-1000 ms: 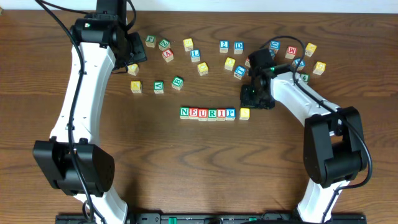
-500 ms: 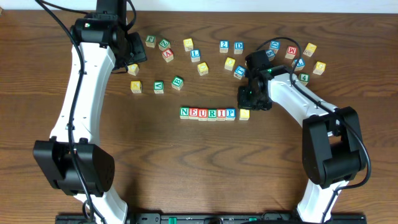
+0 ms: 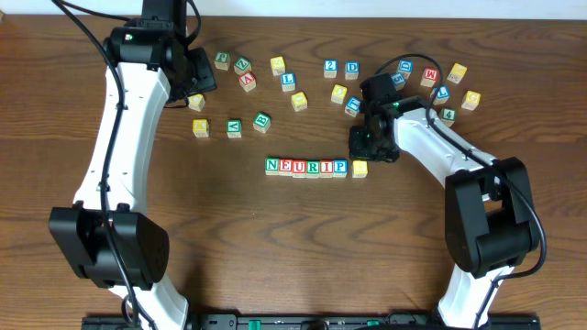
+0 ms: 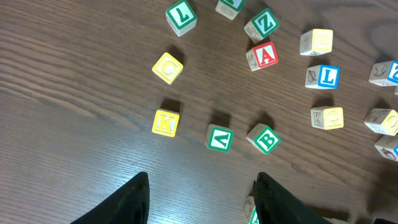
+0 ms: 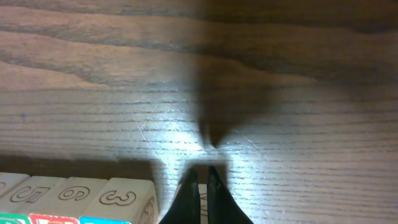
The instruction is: Spell out NEURIPS
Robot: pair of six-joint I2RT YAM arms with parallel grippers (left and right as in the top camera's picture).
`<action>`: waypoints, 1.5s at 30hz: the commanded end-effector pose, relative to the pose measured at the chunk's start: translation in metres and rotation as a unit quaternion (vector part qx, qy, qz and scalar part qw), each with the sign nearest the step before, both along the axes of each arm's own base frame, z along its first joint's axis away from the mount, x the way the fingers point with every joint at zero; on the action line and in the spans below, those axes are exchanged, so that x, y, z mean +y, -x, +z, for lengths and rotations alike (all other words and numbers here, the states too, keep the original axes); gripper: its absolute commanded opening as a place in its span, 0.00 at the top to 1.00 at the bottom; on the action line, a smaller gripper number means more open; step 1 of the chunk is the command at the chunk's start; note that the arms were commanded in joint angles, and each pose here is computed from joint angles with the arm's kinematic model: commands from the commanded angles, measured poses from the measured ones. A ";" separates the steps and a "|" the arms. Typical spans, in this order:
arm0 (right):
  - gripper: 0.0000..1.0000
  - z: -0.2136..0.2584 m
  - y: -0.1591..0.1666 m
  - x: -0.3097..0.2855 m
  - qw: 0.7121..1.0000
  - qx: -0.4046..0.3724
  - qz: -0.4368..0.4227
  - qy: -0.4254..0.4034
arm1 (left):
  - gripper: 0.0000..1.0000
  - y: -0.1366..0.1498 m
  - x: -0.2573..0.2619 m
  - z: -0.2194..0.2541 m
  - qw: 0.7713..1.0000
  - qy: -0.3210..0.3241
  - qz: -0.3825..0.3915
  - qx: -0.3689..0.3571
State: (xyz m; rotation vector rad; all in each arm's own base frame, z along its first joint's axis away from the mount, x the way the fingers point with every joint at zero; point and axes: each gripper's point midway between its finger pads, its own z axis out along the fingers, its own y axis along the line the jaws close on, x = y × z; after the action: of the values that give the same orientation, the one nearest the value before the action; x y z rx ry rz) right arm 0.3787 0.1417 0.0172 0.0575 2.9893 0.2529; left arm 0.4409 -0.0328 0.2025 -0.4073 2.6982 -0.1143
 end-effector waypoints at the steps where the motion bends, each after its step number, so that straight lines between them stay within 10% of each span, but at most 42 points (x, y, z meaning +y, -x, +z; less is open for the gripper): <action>1: 0.99 0.013 -0.014 -0.012 1.000 -0.012 -0.024 -0.006 | 0.47 0.000 0.003 -0.004 1.000 -0.008 -0.004 0.005; 45: 0.98 -0.001 0.027 0.000 0.998 0.055 -0.017 0.010 | 0.46 -0.001 0.003 -0.004 1.000 -0.008 -0.004 0.003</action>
State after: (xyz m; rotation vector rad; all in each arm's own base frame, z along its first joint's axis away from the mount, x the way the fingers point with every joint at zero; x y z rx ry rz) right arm 0.3512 0.1388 0.0156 0.1152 3.1034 0.2108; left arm 0.4421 -0.0329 0.2031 -0.4061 2.6930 -0.1156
